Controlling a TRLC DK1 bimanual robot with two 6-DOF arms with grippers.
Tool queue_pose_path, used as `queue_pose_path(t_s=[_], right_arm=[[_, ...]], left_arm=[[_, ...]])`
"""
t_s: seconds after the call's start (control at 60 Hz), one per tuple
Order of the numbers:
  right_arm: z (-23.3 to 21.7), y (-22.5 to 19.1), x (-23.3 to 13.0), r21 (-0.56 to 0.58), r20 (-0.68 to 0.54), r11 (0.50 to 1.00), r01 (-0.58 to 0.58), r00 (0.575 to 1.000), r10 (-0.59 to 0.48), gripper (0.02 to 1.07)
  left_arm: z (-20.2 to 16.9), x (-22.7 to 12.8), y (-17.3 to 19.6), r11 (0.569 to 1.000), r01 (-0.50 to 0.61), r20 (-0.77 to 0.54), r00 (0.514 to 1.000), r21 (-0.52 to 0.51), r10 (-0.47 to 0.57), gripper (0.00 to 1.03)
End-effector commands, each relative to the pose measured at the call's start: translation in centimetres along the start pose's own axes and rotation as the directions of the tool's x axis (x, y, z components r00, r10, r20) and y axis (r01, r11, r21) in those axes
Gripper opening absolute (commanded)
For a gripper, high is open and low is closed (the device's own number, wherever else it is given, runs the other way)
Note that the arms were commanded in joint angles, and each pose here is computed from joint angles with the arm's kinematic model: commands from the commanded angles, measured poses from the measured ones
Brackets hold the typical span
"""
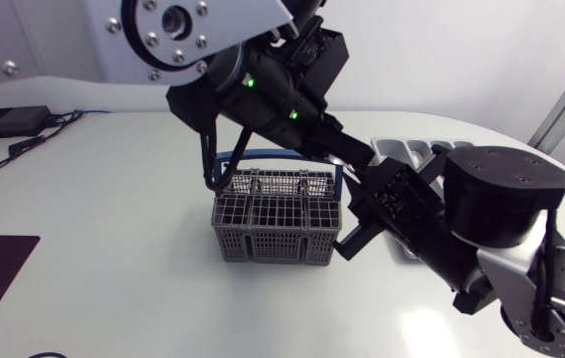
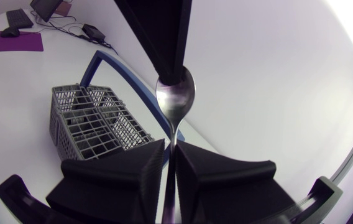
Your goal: Unload the cutlery basket into the drawer organizer.
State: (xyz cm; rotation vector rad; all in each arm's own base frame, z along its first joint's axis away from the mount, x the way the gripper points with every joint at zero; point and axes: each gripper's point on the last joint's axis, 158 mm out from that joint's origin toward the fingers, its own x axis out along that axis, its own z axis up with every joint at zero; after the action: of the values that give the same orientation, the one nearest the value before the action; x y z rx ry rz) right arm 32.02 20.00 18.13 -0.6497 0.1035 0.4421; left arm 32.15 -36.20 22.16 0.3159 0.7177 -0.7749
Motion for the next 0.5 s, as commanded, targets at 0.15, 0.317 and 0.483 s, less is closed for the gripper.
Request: queue_pose_path(t_s=[0.15,0.317,0.483], right_arm=[[0.87,-0.45,-0.03,-0.010,0.021,1.000,0.017,1.000,-0.017,0.11],[0.78,-0.34,-0.06,-0.017,0.017,1.000,0.013,1.000,-0.013,0.08],[0.67,-0.25,-0.25,-0.027,0.019,1.000,0.007,1.000,-0.007,0.08]], left_arm=[[0.02,0.77,0.70,0.999,-0.003,-0.018,1.000,-0.040,0.002,0.10],[-0.27,0.88,1.00,0.999,-0.008,-0.026,1.000,-0.045,0.007,0.10],[0.19,0.58,1.18,0.999,-0.011,-0.014,1.000,-0.048,0.010,0.11]])
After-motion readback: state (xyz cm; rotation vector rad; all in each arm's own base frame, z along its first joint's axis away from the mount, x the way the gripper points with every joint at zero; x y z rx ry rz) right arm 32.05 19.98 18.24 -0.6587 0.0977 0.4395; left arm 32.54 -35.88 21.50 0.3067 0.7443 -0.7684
